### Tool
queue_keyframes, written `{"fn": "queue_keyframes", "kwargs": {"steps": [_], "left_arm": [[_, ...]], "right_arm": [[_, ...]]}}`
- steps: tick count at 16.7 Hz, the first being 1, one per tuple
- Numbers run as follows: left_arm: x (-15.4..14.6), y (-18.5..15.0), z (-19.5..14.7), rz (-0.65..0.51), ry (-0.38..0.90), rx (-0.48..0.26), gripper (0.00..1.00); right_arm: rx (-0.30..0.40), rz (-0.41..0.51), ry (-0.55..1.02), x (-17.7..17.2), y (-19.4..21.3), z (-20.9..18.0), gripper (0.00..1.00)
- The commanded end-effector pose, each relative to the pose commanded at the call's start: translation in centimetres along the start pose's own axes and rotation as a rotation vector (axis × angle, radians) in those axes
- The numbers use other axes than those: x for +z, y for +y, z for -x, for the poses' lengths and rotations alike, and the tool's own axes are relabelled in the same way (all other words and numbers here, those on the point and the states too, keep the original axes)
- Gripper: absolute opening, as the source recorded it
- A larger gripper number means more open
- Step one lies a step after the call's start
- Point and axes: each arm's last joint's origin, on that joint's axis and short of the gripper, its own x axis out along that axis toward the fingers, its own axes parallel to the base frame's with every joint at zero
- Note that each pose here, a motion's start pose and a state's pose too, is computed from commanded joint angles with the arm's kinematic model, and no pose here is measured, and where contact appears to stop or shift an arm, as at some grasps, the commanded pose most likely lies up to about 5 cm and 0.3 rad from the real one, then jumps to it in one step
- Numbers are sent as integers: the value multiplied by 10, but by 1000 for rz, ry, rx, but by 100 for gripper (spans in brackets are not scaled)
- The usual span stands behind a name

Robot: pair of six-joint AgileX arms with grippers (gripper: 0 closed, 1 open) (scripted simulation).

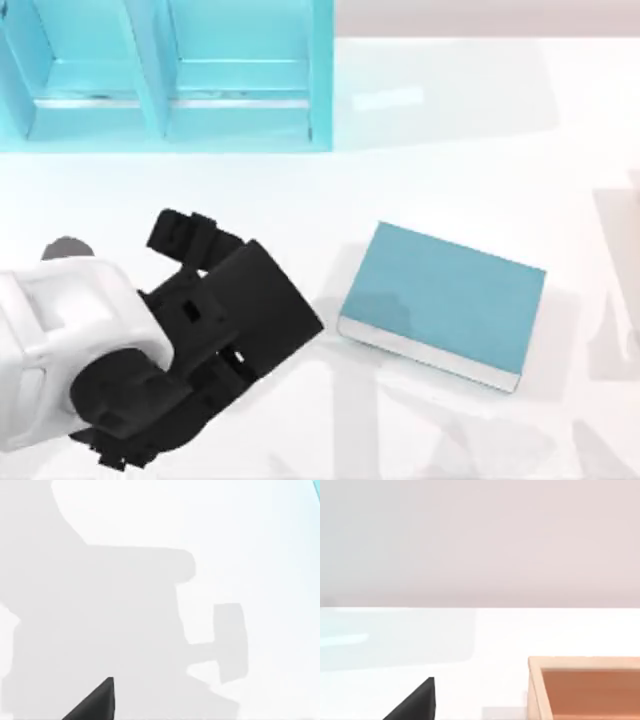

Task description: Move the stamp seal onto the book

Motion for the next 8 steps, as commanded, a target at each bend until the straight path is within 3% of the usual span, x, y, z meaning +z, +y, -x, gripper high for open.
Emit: {"fn": "queue_keyframes", "kwargs": {"steps": [2, 4, 8], "left_arm": [[40, 11, -2, -95, 70, -60, 100], [72, 26, -3, -201, 99, -177, 100], [112, 61, -5, -450, -14, -453, 100]], "right_arm": [[0, 0, 0, 0, 0, 0, 100], [0, 0, 0, 0, 0, 0, 100], [0, 0, 0, 0, 0, 0, 100]]}}
